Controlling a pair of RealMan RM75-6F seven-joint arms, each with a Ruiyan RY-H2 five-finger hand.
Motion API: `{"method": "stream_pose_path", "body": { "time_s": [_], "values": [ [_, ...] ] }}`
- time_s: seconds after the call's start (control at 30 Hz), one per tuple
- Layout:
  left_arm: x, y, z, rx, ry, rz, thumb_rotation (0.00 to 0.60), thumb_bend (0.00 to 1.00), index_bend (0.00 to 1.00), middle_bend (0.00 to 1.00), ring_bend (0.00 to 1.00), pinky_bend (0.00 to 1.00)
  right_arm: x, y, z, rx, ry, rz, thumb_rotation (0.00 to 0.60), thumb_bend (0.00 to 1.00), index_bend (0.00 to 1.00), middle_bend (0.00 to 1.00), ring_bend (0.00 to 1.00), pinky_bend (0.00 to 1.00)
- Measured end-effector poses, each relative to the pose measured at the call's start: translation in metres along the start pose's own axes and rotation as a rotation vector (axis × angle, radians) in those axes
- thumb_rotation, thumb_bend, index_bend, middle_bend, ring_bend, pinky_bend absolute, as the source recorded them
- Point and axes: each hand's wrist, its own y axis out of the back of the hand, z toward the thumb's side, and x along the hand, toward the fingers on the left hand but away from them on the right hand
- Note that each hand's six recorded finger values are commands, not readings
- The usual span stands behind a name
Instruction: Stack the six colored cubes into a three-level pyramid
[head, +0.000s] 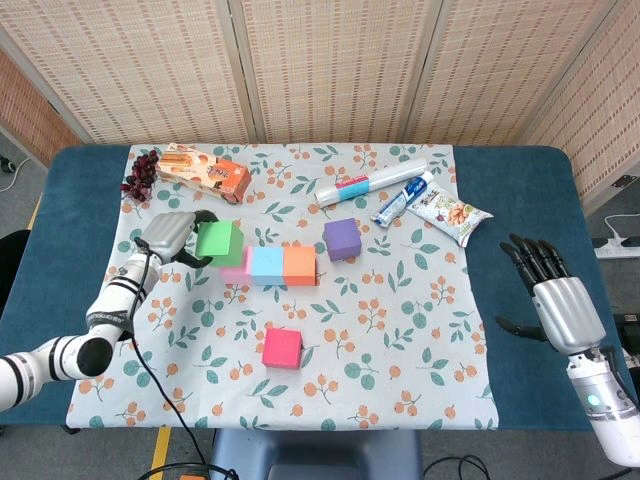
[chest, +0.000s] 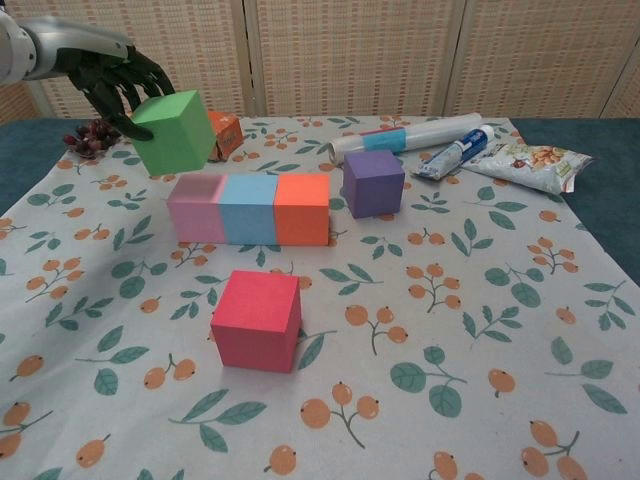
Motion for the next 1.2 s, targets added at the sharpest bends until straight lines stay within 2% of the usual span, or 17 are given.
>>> {"method": "stream_pose_path", "body": {
  "time_s": [0.13, 0.33, 0.67, 1.2],
  "values": [
    [0.011, -0.006, 0.016, 0.005, 0.048, -0.024, 0.600, 0.29, 0.33, 0.43, 0.34, 0.35, 0.002, 0.001, -0.003, -0.001, -0.008, 0.001, 0.600, 0.05, 0.00, 0.00, 0.00, 0.00],
    [0.020, -0.015, 0.037, 0.072, 0.101, -0.042, 0.600, 0.30, 0.33, 0.42, 0.33, 0.33, 0.003, 0.001, -0.007, -0.004, -0.017, 0.003, 0.600, 0.05, 0.00, 0.00, 0.00, 0.00],
    [0.020, -0.024, 0.047, 0.128, 0.086, -0.043, 0.600, 0.30, 0.32, 0.42, 0.33, 0.30, 0.006, 0.000, -0.011, -0.006, -0.027, 0.005, 0.600, 0.05, 0.00, 0.00, 0.00, 0.00],
    [0.025, -0.031, 0.055, 0.115, 0.044, -0.049, 0.600, 0.30, 0.32, 0.42, 0.32, 0.29, 0.006, 0.001, -0.014, -0.002, -0.044, 0.004, 0.600, 0.05, 0.00, 0.00, 0.00, 0.00]
  ]
}}
